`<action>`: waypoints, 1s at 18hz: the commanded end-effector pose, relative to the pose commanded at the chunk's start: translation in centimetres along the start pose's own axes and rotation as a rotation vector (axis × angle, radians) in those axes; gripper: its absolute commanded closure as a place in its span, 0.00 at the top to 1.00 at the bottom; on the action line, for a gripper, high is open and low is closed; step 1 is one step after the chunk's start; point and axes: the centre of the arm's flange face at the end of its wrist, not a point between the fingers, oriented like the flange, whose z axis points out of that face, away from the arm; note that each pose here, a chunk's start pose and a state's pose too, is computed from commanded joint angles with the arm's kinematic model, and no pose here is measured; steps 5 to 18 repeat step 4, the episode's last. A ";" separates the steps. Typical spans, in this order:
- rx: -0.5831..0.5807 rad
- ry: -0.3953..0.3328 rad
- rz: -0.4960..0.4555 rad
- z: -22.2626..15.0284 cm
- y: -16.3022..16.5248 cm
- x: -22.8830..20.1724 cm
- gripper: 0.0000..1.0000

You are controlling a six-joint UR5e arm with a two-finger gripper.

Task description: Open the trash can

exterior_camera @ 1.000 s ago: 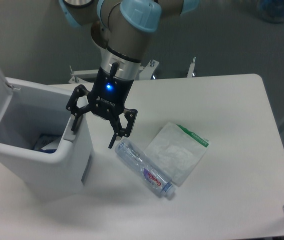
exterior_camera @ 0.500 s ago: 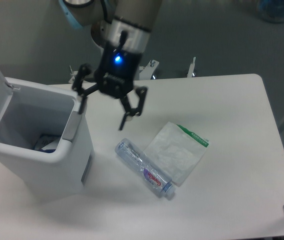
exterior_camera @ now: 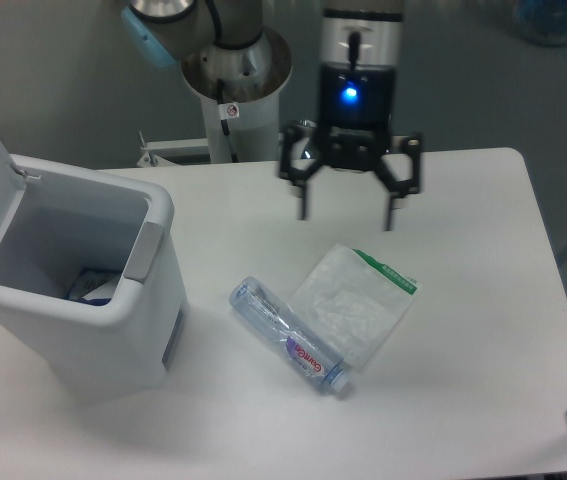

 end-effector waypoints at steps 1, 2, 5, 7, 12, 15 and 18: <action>-0.008 0.002 0.024 0.3 0.5 -0.3 1.00; -0.017 0.009 0.037 0.9 1.2 -0.6 1.00; -0.022 0.016 0.040 1.5 1.3 -0.7 1.00; -0.022 0.016 0.040 1.5 1.3 -0.7 1.00; -0.022 0.016 0.040 1.5 1.3 -0.7 1.00; -0.022 0.016 0.040 1.5 1.3 -0.7 1.00; -0.022 0.016 0.040 1.5 1.3 -0.7 1.00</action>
